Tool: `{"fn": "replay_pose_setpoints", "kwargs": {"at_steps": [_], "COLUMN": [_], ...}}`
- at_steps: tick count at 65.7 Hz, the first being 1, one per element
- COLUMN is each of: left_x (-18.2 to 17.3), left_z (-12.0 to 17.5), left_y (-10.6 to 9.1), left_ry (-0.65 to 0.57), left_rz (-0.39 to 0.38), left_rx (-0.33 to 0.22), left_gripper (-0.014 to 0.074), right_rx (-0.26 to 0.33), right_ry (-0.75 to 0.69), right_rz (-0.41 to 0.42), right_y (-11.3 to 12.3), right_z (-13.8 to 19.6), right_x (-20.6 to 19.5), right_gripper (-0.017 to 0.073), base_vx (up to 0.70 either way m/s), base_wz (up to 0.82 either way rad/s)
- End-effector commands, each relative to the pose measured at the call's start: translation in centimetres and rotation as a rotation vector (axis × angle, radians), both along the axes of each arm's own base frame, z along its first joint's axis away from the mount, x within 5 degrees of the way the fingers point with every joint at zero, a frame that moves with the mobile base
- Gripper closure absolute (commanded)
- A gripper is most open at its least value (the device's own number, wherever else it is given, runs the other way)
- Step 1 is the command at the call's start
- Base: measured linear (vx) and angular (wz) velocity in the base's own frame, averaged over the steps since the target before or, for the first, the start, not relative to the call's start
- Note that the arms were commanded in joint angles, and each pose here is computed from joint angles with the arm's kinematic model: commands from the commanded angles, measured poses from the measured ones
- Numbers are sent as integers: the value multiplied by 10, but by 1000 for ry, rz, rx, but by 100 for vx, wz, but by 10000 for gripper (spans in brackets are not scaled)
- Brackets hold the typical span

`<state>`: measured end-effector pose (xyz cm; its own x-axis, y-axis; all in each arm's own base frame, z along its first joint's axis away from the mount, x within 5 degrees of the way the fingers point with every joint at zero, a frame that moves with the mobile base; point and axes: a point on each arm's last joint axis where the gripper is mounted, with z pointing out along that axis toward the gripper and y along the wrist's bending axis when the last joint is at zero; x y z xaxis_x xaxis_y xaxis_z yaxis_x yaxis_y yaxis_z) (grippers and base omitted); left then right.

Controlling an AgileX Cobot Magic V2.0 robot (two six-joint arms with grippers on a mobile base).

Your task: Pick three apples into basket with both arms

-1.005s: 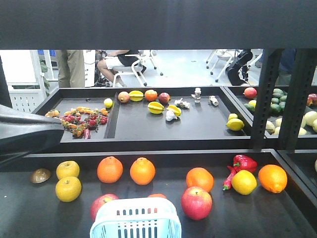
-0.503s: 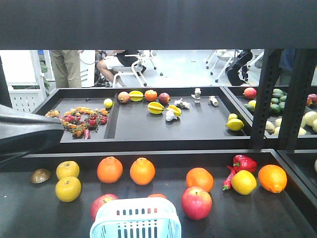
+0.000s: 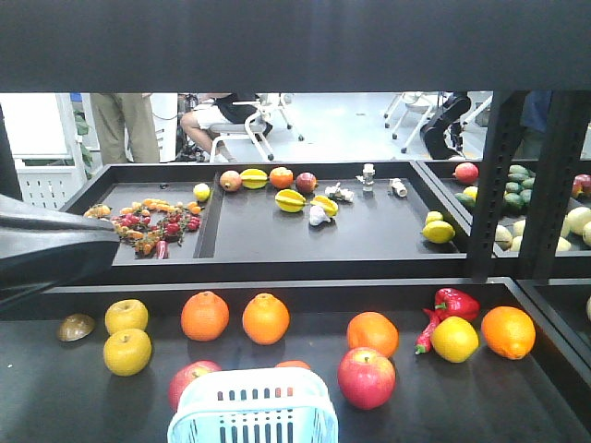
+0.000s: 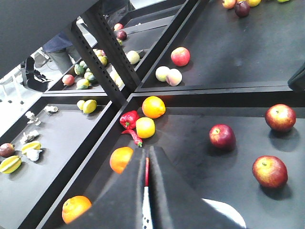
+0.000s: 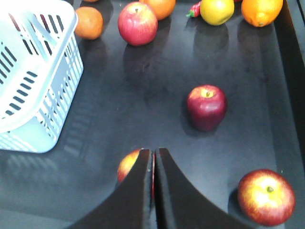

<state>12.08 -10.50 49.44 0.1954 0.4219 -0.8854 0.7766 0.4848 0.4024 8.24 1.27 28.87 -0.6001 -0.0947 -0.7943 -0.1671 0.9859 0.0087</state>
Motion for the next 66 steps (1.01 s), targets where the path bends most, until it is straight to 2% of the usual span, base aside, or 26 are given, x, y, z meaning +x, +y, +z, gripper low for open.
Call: {"fn": "replay_pose_setpoints", "kwargs": {"at_steps": [1,28,66], "left_x": [-4,-4,-4], "left_z": [15,15,15], "left_y": [2,2,2], "left_ry": [-47,-47,-47], "left_rz": [10,10,10], "left_rx": [-83,-83,-83], "left_gripper": [601,601,601], "right_rx": [-7,-4,2], "right_ry": [-51,70,101], "right_rz": [-3,18,26], "right_y": [-1,1,2], "right_z": [12,3,2], "right_x": [3,-4,-6], "right_gripper": [564,564,550], "base_vx": [0,0,0], "base_wz": [0,0,0]}}
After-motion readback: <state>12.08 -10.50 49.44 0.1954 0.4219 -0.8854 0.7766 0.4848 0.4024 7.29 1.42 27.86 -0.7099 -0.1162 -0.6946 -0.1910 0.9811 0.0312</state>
